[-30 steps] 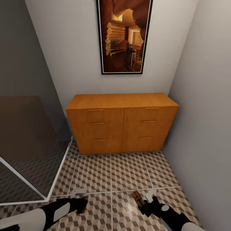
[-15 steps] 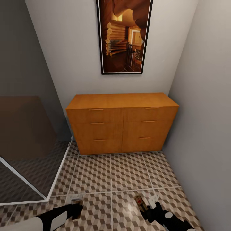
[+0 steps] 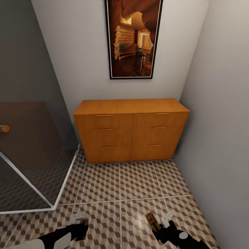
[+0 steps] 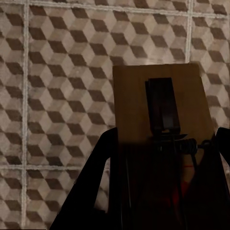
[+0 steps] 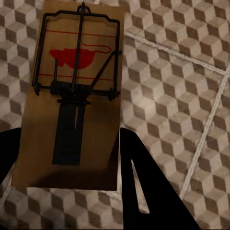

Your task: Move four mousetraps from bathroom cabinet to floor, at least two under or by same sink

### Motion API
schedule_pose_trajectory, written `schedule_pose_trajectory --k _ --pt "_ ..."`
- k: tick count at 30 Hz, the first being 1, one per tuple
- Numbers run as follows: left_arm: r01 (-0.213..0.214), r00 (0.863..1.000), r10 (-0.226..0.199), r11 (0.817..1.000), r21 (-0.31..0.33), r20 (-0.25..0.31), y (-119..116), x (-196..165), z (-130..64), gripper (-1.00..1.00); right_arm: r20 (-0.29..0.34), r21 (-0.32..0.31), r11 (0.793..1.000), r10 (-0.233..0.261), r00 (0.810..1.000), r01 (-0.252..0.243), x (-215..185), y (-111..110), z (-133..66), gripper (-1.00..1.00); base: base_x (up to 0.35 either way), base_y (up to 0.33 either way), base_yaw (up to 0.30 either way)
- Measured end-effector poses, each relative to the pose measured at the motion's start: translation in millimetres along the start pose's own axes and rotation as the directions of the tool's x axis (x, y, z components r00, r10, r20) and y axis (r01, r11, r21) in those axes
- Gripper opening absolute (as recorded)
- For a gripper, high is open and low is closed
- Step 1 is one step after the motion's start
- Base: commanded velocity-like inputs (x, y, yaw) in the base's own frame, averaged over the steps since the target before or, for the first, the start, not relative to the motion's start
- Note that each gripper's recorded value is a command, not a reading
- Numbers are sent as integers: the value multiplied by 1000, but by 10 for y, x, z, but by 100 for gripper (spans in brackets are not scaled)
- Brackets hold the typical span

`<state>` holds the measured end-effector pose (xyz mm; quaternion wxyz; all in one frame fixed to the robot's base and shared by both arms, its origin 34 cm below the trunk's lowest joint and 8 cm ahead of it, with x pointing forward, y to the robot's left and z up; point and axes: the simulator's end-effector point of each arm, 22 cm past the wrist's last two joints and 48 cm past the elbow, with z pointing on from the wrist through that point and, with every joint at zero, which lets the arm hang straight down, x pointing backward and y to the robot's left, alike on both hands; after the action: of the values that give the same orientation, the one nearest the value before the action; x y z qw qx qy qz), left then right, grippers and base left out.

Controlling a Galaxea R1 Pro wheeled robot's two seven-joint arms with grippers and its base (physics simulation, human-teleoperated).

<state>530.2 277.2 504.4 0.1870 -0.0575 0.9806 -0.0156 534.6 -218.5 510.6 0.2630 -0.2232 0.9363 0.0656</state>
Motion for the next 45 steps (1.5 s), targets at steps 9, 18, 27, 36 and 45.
schedule_pose_trajectory --k 9,18,27,36,45 --pt "0 1000 0 999 -37 3 167 -11 6 -100 0 0 1000 -1 1000 1 1 -1 -1 -100 -298 0 0" --pt "-3 1000 2 999 -51 -8 245 76 2 -100 0 0 1000 -2 1000 2 0 -1 -4 -100 -24 0 86" --pt "-3 1000 1 996 -89 -14 438 127 -4 -100 0 0 1000 -2 1000 2 0 -1 -4 -100 0 0 286" --pt "-2 1000 0 996 -94 -22 460 199 -10 -100 1 0 1000 -2 1000 2 -4 5 -7 -100 0 0 289" --pt "-1 1000 0 996 -95 -19 466 204 -30 -100 0 3 1000 -3 1000 3 2 -1 -27 -100 0 0 243"
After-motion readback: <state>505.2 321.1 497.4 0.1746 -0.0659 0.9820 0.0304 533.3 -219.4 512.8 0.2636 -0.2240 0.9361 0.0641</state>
